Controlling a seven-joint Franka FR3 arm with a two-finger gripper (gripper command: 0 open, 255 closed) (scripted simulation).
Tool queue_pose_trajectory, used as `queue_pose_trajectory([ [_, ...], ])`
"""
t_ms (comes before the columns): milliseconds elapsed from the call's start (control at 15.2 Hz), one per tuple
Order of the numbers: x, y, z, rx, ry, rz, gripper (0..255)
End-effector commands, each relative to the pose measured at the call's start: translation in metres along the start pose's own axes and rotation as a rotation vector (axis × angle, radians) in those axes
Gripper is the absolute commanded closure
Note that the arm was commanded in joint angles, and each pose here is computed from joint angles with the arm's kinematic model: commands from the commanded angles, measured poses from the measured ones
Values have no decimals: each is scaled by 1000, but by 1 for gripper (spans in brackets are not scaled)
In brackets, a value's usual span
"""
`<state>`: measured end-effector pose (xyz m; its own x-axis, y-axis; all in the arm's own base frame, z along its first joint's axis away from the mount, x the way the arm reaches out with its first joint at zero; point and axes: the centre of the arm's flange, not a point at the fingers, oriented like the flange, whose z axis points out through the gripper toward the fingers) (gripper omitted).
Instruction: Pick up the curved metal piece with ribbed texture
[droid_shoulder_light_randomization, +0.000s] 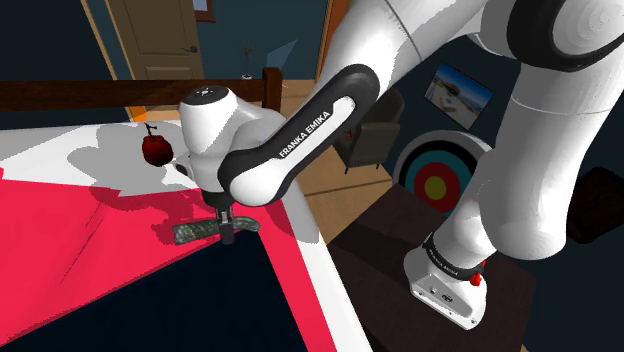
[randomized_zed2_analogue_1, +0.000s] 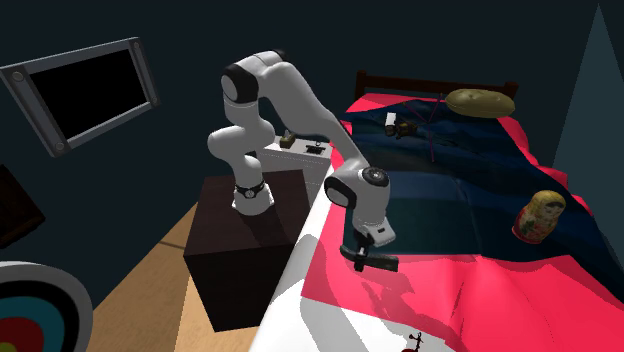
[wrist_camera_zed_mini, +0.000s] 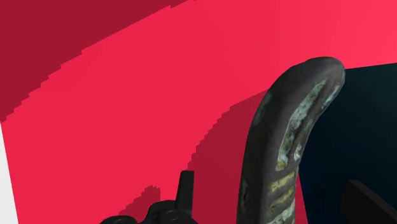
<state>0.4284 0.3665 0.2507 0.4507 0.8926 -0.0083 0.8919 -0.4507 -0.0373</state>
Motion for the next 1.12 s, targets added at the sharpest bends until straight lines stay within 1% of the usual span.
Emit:
queue_pose_trajectory([
  [0, 0, 0, 4, 0, 1, 0, 0],
  [66, -1, 0, 4, 0, 1, 0, 255],
  [660, 0, 0, 4, 0, 1, 0, 255],
  [1056, 0, -1, -28, 0, 1, 0, 255],
])
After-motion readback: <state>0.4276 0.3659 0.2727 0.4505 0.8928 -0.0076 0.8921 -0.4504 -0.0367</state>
